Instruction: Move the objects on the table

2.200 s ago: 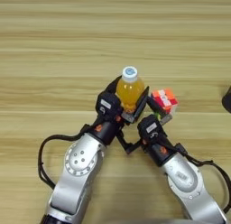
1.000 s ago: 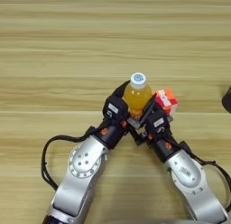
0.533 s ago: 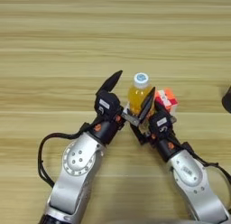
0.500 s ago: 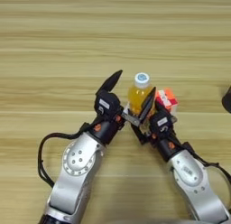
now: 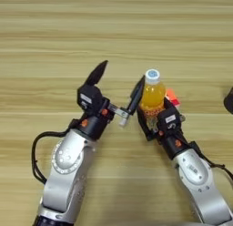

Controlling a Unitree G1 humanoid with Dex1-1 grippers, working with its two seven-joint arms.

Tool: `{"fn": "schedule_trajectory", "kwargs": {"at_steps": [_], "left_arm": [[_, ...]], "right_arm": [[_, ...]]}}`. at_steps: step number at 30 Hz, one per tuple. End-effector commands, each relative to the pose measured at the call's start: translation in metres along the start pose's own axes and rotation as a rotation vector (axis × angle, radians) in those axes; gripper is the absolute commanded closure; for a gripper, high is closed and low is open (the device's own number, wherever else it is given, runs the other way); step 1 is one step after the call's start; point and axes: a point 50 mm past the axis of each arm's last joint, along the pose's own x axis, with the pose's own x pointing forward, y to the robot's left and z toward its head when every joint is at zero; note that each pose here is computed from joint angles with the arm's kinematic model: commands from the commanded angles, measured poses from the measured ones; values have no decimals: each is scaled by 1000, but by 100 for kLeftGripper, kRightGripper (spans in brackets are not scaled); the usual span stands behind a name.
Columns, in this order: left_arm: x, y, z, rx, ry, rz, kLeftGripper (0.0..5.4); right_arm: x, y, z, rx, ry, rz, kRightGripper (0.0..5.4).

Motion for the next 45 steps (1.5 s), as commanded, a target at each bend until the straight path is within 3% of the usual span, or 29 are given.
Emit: {"fn": "schedule_trajectory", "kwargs": {"at_steps": [1, 5, 7, 9, 10, 12, 16, 20, 26, 29, 34, 37, 40, 45], "left_arm": [[5, 18, 14, 28, -91, 137, 0], [3, 42, 11, 138, -83, 299, 0], [-1, 56, 1, 232, -24, 395, 0], [-4, 65, -5, 363, 12, 449, 0], [-6, 68, -8, 391, 22, 472, 0], [-8, 73, -13, 382, 27, 514, 0], [-15, 83, -20, 415, 25, 573, 0], [-22, 91, -26, 378, 21, 626, 0], [-28, 95, -37, 380, 53, 632, 0], [-32, 98, -48, 334, 99, 659, 0], [-32, 100, -48, 335, 95, 664, 0], [-32, 99, -50, 331, 98, 661, 0], [-32, 97, -51, 325, 101, 654, 0], [-33, 96, -50, 322, 102, 654, 0]], "right_arm": [[4, -2, 17, 15, -98, -16, 194], [4, -6, 23, 20, -129, -41, 194], [3, -13, 27, 17, -145, -75, 194], [2, -22, 29, 9, -158, -114, 194], [1, -25, 30, 7, -162, -131, 194], [0, -34, 30, -9, -168, -165, 194], [-3, -50, 30, -34, -167, -219, 194], [-7, -70, 31, -59, -168, -291, 194], [-11, -92, 30, -82, -156, -358, 194], [-12, -105, 28, -104, -146, -404, 194], [-8, -115, 15, -88, -111, -419, 194], [-3, -117, -1, -78, -70, -412, 194], [2, -116, -18, -47, -43, -396, 194], [8, -106, -30, -22, -47, -361, 194]]}}
